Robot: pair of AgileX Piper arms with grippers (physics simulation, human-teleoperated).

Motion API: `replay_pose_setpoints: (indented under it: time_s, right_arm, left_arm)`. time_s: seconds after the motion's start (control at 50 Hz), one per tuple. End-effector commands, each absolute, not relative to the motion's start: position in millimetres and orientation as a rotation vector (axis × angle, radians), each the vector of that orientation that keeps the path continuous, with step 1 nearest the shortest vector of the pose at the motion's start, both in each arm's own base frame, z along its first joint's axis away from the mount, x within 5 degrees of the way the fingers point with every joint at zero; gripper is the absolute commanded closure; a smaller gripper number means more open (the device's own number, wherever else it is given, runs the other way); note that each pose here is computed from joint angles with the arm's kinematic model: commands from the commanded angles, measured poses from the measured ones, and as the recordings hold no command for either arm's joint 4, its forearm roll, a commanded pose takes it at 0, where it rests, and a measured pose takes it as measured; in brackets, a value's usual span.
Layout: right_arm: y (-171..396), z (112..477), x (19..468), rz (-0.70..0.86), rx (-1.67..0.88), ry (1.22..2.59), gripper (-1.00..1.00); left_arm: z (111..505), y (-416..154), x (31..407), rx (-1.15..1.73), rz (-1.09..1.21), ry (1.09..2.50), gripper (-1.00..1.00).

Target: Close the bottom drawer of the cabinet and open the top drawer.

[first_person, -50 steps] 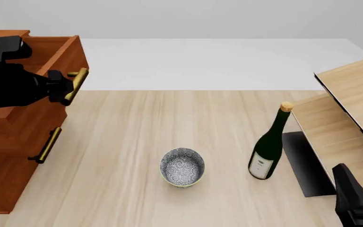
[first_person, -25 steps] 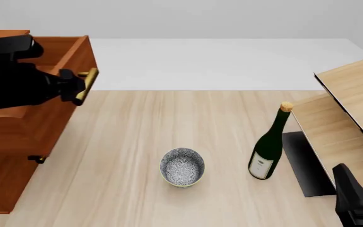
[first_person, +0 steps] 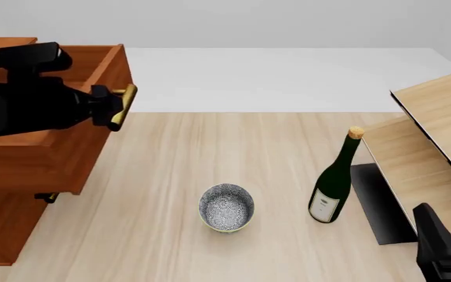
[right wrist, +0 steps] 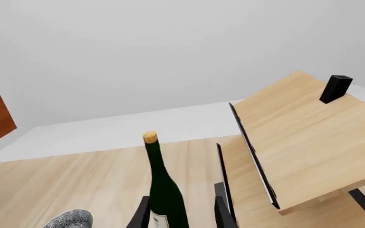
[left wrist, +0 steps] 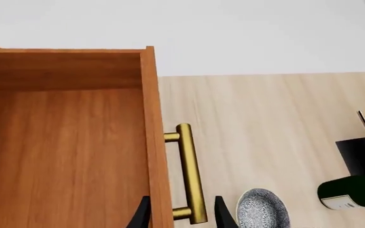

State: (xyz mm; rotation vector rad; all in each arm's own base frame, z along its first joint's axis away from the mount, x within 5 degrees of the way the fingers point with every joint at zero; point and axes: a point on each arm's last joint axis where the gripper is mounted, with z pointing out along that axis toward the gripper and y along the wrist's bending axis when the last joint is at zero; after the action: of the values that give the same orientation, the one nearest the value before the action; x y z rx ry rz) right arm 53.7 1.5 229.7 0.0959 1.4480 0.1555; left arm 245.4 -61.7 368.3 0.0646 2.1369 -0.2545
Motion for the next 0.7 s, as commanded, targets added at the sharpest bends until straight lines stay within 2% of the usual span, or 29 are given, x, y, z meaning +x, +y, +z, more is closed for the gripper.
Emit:
replay_pose_setpoints:
  time_s: [0.02, 0.7]
  right_arm:
    - [1.6, 229.3, 53.6, 0.155, 0.096, 1.448, -1.0]
    - [1.5, 229.5, 53.5, 0.152, 0.094, 1.449, -1.0]
  left_arm:
    - [368.1, -69.2, 247.5, 0.083, -0.276, 2.136, -1.0]
    - [360.1, -93.8, 251.4, 0.094, -0.37, 2.139, -1.0]
